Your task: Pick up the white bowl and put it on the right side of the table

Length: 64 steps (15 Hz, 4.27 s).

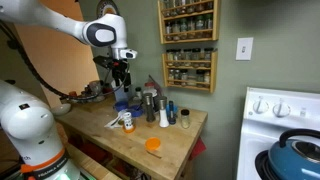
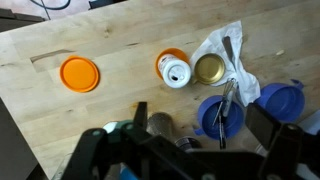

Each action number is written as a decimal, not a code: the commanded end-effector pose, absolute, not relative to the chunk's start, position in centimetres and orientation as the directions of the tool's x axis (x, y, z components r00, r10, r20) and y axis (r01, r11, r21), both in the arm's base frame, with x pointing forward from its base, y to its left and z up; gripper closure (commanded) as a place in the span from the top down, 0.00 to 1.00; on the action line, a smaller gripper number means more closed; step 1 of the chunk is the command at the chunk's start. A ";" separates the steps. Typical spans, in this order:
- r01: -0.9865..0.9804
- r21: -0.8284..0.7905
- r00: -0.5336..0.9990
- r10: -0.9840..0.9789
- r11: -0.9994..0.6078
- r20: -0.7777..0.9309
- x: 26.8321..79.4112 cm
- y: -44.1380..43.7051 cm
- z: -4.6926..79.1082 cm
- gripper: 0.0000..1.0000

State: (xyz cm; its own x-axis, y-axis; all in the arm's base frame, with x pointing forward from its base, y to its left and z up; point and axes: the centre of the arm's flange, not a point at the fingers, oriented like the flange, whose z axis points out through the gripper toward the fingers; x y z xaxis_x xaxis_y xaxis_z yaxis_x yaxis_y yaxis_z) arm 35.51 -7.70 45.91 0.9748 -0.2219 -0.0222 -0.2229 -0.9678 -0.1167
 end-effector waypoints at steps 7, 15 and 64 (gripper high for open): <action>-0.223 -0.117 0.975 -0.222 -0.968 -0.022 35.5 -7.7 45.9 1.00; 0.045 -0.187 0.998 0.034 -0.981 0.061 41.1 6.5 45.3 1.00; 0.459 -0.368 0.870 0.493 -0.808 0.002 30.5 45.8 35.1 1.00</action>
